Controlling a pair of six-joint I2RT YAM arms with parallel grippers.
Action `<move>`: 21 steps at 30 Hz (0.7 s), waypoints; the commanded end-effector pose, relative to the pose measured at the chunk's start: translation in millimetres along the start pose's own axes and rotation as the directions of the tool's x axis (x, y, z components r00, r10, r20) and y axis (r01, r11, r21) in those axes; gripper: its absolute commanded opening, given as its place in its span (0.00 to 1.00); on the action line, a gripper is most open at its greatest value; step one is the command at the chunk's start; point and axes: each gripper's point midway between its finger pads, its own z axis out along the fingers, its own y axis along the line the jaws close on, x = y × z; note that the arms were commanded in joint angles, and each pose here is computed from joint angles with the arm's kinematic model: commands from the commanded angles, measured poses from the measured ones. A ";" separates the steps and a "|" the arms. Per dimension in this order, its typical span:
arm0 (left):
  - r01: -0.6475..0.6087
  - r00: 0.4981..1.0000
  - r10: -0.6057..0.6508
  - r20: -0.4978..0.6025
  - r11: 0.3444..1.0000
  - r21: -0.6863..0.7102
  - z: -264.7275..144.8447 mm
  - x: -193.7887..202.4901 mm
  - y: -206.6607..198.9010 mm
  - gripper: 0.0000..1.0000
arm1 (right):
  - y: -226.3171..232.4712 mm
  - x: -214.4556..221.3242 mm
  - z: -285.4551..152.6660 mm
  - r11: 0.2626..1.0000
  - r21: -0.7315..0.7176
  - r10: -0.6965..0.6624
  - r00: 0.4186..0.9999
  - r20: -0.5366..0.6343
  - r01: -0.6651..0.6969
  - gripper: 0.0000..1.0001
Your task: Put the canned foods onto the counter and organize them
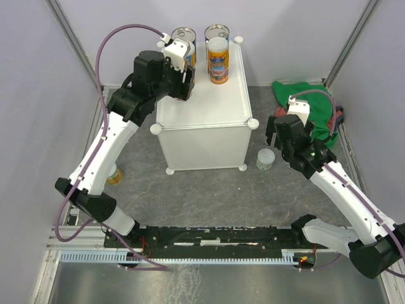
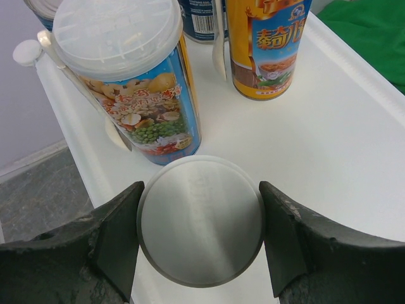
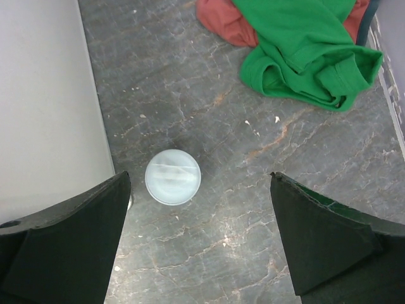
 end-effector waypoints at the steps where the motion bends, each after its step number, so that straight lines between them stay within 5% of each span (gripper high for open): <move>1: -0.018 0.994 0.018 0.104 1.000 -0.007 -4.0 -30.0 1.9 0.03 | -3.1 5.2 -0.5 1.000 -0.005 0.031 1.000 0.005 -0.031 0.99; 8: -0.013 0.997 0.014 0.079 1.000 -0.014 2.8 -22.3 2.3 0.03 | -2.6 27.6 7.7 1.000 -0.013 0.016 0.999 -0.038 -0.016 0.99; 21: 0.011 0.998 -0.008 0.055 0.999 -0.052 11.4 -14.7 7.0 0.28 | -3.4 58.9 15.4 1.000 -0.025 0.002 0.995 -0.099 -0.005 0.99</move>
